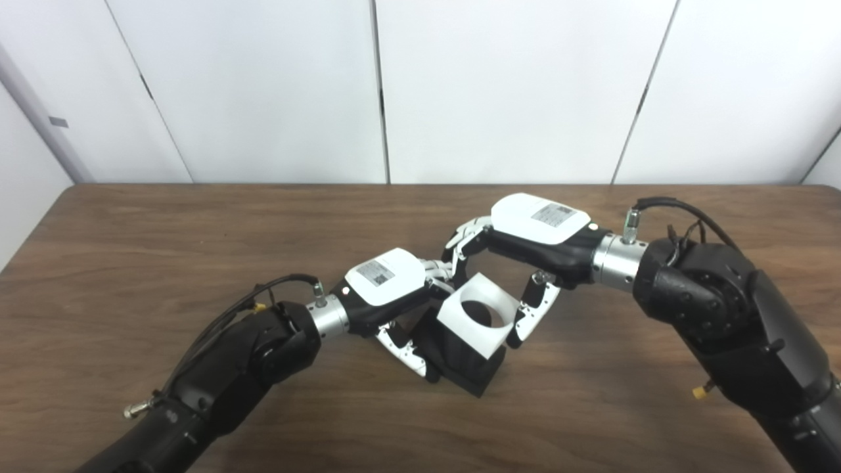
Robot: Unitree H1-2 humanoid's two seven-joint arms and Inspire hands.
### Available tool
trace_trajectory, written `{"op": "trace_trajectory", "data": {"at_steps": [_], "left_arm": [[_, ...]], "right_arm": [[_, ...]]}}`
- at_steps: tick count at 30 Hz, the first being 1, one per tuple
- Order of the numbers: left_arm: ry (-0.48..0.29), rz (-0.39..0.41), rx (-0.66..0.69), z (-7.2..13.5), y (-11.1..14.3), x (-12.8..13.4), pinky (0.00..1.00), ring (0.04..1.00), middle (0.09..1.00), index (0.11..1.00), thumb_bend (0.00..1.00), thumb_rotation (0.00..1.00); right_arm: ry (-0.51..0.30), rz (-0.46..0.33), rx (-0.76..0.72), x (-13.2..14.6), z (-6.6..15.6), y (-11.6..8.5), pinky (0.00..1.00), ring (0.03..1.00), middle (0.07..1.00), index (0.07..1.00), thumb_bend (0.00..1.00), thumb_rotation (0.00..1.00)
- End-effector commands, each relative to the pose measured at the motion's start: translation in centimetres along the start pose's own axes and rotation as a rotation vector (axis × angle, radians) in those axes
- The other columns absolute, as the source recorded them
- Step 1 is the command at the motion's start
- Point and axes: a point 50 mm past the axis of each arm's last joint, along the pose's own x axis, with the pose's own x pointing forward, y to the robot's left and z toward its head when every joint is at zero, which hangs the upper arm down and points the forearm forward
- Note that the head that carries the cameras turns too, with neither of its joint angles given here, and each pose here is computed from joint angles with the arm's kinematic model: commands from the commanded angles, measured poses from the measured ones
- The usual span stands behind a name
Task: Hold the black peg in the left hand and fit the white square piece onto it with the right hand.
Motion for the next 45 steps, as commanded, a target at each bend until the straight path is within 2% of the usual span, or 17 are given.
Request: {"op": "trace_trajectory", "data": {"at_steps": [1,15,30,37,43,44,45], "left_arm": [[0.016,-0.121,0.039,0.6,-2.2,0.1,0.78,0.901,0.872,0.492,0.52,0.07],[0.012,-0.111,0.037,0.9,-2.1,0.5,0.77,0.891,0.864,0.491,0.52,0.07],[0.024,-0.131,0.067,1.1,-2.0,0.7,0.78,0.886,0.866,0.492,0.52,0.07],[0.033,-0.133,0.059,1.1,-1.9,0.7,0.78,0.883,0.856,0.492,0.52,0.07],[0.029,-0.120,0.054,1.0,-1.8,0.4,0.77,0.890,0.841,0.491,0.52,0.07],[0.028,-0.119,0.055,1.0,-1.8,0.4,0.77,0.887,0.852,0.491,0.52,0.07],[0.028,-0.119,0.055,0.9,-1.8,0.3,0.77,0.886,0.863,0.491,0.52,0.07]], "right_arm": [[-0.015,-0.035,-0.024,0.1,0.2,-1.4,0.73,0.847,0.783,0.479,0.52,0.13],[-0.031,-0.030,-0.002,1.2,0.4,-0.7,0.74,0.843,0.780,0.479,0.52,0.13],[-0.076,-0.014,0.031,3.8,1.9,1.0,0.75,0.837,0.771,0.479,0.52,0.13],[-0.080,0.051,0.014,4.1,2.3,2.1,0.74,0.836,0.770,0.479,0.52,0.13],[-0.041,0.112,0.025,3.5,2.0,2.0,0.74,0.838,0.785,0.491,0.52,0.14],[-0.037,0.122,0.026,3.4,1.9,2.0,0.73,0.839,0.791,0.569,0.69,0.18],[-0.033,0.130,0.025,3.3,1.8,1.9,0.73,0.840,0.799,0.624,0.79,0.22]]}}
